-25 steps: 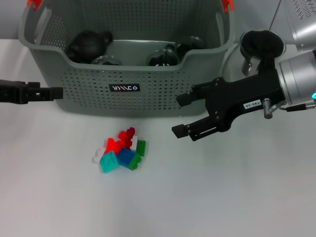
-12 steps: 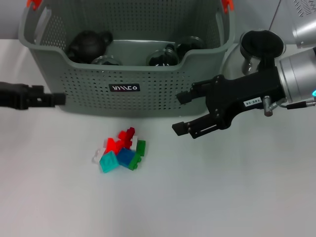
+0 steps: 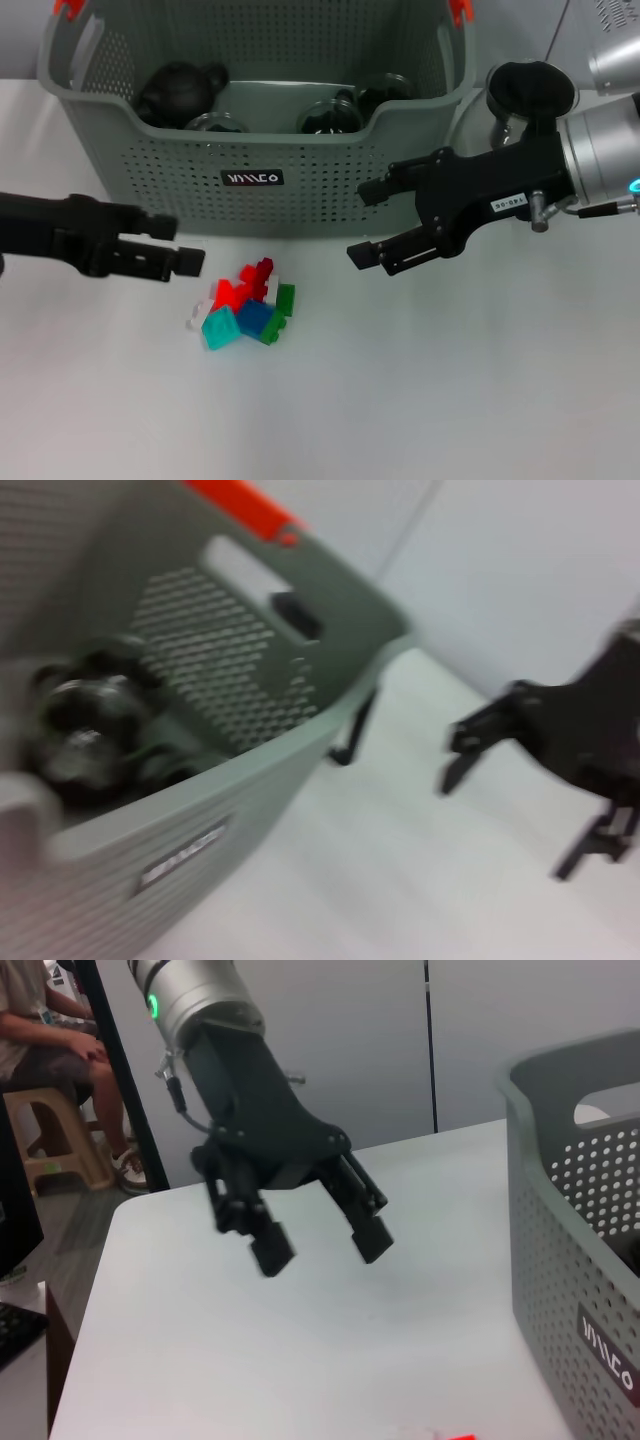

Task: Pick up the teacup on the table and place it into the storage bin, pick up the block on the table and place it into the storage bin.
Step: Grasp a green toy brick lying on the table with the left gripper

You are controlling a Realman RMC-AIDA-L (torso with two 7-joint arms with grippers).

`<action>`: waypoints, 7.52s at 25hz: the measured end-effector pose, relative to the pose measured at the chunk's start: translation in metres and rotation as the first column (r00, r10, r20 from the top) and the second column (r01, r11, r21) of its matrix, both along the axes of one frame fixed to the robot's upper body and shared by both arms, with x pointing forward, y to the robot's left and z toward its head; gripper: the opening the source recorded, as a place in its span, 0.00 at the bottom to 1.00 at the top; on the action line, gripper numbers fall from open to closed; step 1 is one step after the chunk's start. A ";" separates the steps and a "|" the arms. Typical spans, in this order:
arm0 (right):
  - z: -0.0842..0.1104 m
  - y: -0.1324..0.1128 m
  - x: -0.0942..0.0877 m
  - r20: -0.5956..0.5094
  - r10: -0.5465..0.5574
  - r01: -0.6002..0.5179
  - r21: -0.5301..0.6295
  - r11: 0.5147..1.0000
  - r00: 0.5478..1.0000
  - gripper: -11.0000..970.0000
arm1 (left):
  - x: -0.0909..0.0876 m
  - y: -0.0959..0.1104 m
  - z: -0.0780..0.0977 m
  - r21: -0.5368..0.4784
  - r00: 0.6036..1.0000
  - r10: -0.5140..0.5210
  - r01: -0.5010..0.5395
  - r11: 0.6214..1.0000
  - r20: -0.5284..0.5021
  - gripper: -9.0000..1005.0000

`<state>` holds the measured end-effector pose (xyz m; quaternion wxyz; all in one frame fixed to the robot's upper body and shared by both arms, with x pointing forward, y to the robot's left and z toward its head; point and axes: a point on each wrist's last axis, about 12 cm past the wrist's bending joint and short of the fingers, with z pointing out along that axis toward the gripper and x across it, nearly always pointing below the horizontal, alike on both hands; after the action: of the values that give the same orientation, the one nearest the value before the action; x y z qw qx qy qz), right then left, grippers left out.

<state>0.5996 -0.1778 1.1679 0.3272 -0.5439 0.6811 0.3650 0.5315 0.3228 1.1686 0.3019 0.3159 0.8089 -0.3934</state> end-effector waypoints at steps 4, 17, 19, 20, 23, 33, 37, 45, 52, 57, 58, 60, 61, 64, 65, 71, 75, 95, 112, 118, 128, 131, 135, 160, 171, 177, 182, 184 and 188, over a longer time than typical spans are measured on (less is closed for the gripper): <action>-0.001 0.001 0.000 -0.001 0.003 -0.003 -0.003 1.000 1.000 0.91 | -0.005 -0.005 -0.010 -0.039 0.991 -0.092 0.096 0.995 0.094 0.83; 0.000 -0.005 0.002 -0.009 -0.012 0.012 -0.018 1.000 1.000 0.91 | -0.017 -0.015 -0.033 -0.130 0.935 -0.171 0.220 0.967 0.311 0.83; 0.000 -0.006 0.002 -0.011 -0.014 0.014 -0.020 1.000 1.000 0.91 | -0.012 -0.016 -0.029 -0.134 0.953 -0.168 0.207 0.969 0.253 0.83; 0.000 -0.006 0.002 -0.011 -0.014 0.014 -0.021 1.000 1.000 0.91 | -0.011 -0.017 -0.028 -0.133 0.956 -0.168 0.204 0.970 0.241 0.83; -0.001 -0.004 0.002 -0.012 -0.010 0.009 -0.025 1.000 1.000 0.91 | -0.009 -0.018 -0.029 -0.124 0.964 -0.180 0.207 0.970 0.197 0.83; -0.007 0.008 -0.002 -0.029 0.031 -0.033 -0.091 0.995 0.999 0.91 | -0.020 -0.026 -0.049 -0.074 0.938 -0.288 0.307 0.949 0.194 0.83; -0.011 0.013 -0.003 -0.036 0.049 -0.054 -0.133 0.990 0.998 0.91 | -0.025 -0.031 -0.057 -0.079 0.929 -0.318 0.338 0.938 0.188 0.83; -0.009 0.037 0.004 -0.030 0.081 -0.087 -0.304 0.949 0.996 0.91 | -0.032 -0.028 -0.067 -0.079 0.932 -0.285 0.309 0.948 0.225 0.83; -0.015 0.058 0.004 -0.007 0.123 -0.118 -0.362 0.925 0.992 0.91 | -0.039 -0.024 -0.075 -0.117 0.940 -0.242 0.275 0.954 0.239 0.83; -0.029 0.073 0.002 0.003 0.142 -0.130 -0.386 0.913 0.990 0.91 | -0.042 -0.023 -0.077 -0.119 0.945 -0.234 0.266 0.956 0.230 0.83; -0.031 0.075 0.002 0.007 0.140 -0.126 -0.388 0.913 0.990 0.91 | -0.042 -0.022 -0.077 -0.120 0.946 -0.231 0.263 0.957 0.227 0.83; -0.036 0.080 0.002 0.018 0.135 -0.117 -0.387 0.915 0.991 0.91 | -0.042 -0.022 -0.077 -0.124 0.947 -0.226 0.258 0.958 0.227 0.83; -0.038 0.082 0.002 0.025 0.132 -0.112 -0.385 0.916 0.991 0.91 | -0.042 -0.022 -0.077 -0.126 0.948 -0.224 0.257 0.958 0.227 0.83; -0.045 0.089 0.001 0.040 0.120 -0.096 -0.378 0.921 0.992 0.91 | -0.042 -0.022 -0.077 -0.127 0.948 -0.223 0.256 0.958 0.228 0.83; -0.047 0.091 0.001 0.045 0.112 -0.087 -0.375 0.923 0.993 0.91 | -0.042 -0.022 -0.077 -0.127 0.948 -0.223 0.256 0.958 0.228 0.82; -0.062 0.098 -0.002 0.064 0.075 -0.047 -0.361 0.931 0.995 0.91 | -0.039 -0.023 -0.076 -0.119 0.947 -0.223 0.255 0.960 0.230 0.82; -0.068 0.100 -0.003 0.063 0.047 -0.023 -0.342 0.940 0.997 0.91 | -0.039 -0.022 -0.076 -0.117 0.947 -0.223 0.255 0.960 0.230 0.82; -0.090 0.110 -0.010 0.060 -0.046 0.062 -0.300 0.952 0.997 0.91 | -0.039 -0.021 -0.077 -0.114 0.954 -0.214 0.241 0.964 0.211 0.82; -0.089 0.108 -0.017 0.019 0.017 -0.010 -0.309 0.951 1.000 0.91 | -0.039 -0.020 -0.077 -0.113 0.955 -0.209 0.236 0.965 0.210 0.82; -0.089 0.110 -0.019 0.020 0.032 -0.025 -0.308 0.951 0.999 0.91 | -0.039 -0.021 -0.078 -0.113 0.955 -0.208 0.235 0.965 0.211 0.82; -0.090 0.113 -0.019 0.026 0.029 -0.019 -0.302 0.953 0.999 0.91 | -0.038 -0.022 -0.079 -0.104 0.956 -0.204 0.229 0.968 0.210 0.83; -0.090 0.113 -0.019 0.030 0.026 -0.015 -0.302 0.953 0.999 0.91 | -0.038 -0.022 -0.080 -0.103 0.957 -0.201 0.226 0.969 0.209 0.83; -0.089 0.113 -0.018 0.035 0.021 -0.010 -0.300 0.954 0.999 0.91 | -0.038 -0.021 -0.080 -0.100 0.958 -0.198 0.222 0.970 0.209 0.83; -0.092 0.114 -0.022 0.018 0.035 -0.027 -0.302 0.953 0.999 0.91 | -0.038 -0.005 -0.078 -0.037 0.965 -0.179 0.189 0.981 0.191 0.83; -0.090 0.113 -0.019 0.040 0.017 -0.004 -0.297 0.955 0.999 0.91 | -0.038 -0.005 -0.078 -0.040 0.965 -0.181 0.192 0.981 0.190 0.83; -0.092 0.116 -0.019 0.052 0.011 0.004 -0.296 0.955 0.999 0.91 | -0.037 -0.006 -0.078 -0.039 0.964 -0.184 0.194 0.980 0.191 0.83; -0.094 0.118 -0.021 0.048 0.008 0.006 -0.295 0.956 0.999 0.91 | -0.036 -0.006 -0.078 -0.037 0.964 -0.184 0.195 0.980 0.194 0.83; -0.095 0.118 -0.022 0.049 0.010 0.005 -0.297 0.955 0.999 0.91 | -0.036 -0.005 -0.078 -0.037 0.964 -0.184 0.194 0.980 0.195 0.83; -0.095 0.118 -0.022 0.050 0.012 0.003 -0.298 0.955 0.999 0.91 | -0.037 -0.006 -0.078 -0.038 0.964 -0.184 0.194 0.980 0.194 0.83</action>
<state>0.5772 -0.0597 1.0726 0.2579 -0.5977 0.7184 0.2451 0.4949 0.3172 1.0904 0.3476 0.4190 0.7311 -0.4113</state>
